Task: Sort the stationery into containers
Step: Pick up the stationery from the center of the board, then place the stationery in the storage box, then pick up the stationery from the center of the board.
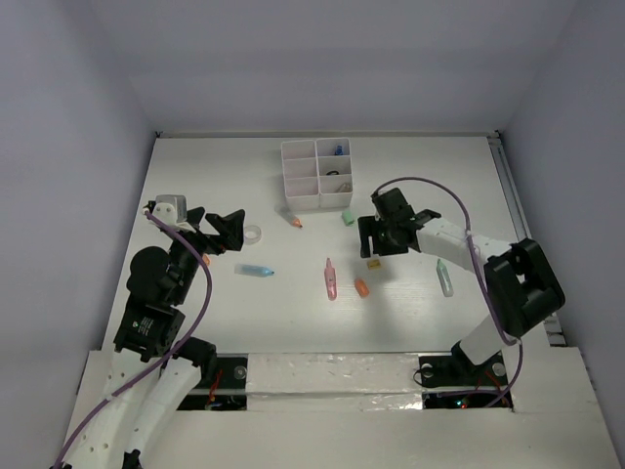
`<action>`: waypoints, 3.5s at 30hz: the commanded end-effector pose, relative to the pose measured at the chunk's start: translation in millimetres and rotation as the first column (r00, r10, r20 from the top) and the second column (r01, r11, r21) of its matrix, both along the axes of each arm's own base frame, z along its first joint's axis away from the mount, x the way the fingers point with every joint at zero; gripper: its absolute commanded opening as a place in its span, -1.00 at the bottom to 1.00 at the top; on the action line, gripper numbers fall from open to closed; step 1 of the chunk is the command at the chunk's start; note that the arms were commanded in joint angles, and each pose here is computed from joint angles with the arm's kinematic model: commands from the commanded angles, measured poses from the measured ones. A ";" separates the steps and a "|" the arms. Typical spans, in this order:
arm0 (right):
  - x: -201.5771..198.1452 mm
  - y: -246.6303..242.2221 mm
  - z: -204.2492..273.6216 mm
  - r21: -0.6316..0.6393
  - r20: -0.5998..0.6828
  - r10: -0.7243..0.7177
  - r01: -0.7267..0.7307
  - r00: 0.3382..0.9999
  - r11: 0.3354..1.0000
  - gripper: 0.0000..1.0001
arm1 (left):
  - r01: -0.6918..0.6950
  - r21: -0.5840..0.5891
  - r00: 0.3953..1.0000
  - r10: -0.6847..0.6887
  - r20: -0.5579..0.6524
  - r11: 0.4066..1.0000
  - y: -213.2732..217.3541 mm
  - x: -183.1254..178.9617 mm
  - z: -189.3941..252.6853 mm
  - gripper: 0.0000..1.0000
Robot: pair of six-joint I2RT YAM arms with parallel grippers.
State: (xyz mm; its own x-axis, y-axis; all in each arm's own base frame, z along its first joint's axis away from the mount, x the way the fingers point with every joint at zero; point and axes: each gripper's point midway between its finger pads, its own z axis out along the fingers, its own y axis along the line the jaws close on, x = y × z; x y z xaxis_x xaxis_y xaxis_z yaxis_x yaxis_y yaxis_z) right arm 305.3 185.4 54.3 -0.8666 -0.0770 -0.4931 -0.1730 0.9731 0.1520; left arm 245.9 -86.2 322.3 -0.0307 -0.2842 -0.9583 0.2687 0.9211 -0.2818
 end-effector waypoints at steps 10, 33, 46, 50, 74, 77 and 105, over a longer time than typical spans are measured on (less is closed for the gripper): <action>-10.0 8.4 -29.0 -0.107 -0.040 -0.023 0.019 0.999 0.994 0.27 | 0.018 -0.010 0.998 -0.018 0.054 1.000 -2.4 -3.1 14.8 0.98; 158.5 100.2 104.7 0.060 0.417 0.004 -0.032 0.909 0.998 -0.81 | 0.015 -0.008 0.999 -0.015 0.052 1.000 -1.8 -3.1 14.4 0.98; 205.6 97.2 101.2 0.084 0.464 -0.086 0.052 0.882 0.995 -0.62 | 0.013 -0.003 0.999 -0.013 0.044 1.000 -2.3 -0.7 12.2 0.98; 208.6 99.8 99.5 0.087 0.464 -0.086 0.051 0.882 0.995 -0.43 | 0.010 -0.002 0.999 -0.010 0.039 1.000 -2.1 0.2 10.7 0.98; 126.7 249.3 149.1 0.146 0.533 0.358 -0.500 0.767 0.853 -0.73 | -0.122 -0.001 0.992 0.121 -0.028 0.993 19.3 13.5 -1.9 0.98; 110.6 280.5 152.1 0.177 0.525 0.413 -0.571 0.744 0.802 -0.53 | -0.208 -0.012 0.977 0.207 -0.042 0.978 36.1 16.0 -4.4 0.98; 1.0 98.1 210.1 0.188 0.631 0.189 -0.384 0.753 0.904 -0.23 | -0.286 0.061 0.682 0.248 -0.688 0.956 29.5 105.5 -201.0 -0.41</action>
State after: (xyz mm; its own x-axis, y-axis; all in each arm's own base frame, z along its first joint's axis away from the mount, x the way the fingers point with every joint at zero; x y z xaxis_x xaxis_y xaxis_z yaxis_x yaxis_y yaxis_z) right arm 303.6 294.6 274.6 -0.3680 -0.0606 -0.9279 -0.6167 0.7627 0.1948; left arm 330.3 -58.3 98.0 -0.6517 -0.3924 -0.6491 -0.2568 0.9194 -0.2980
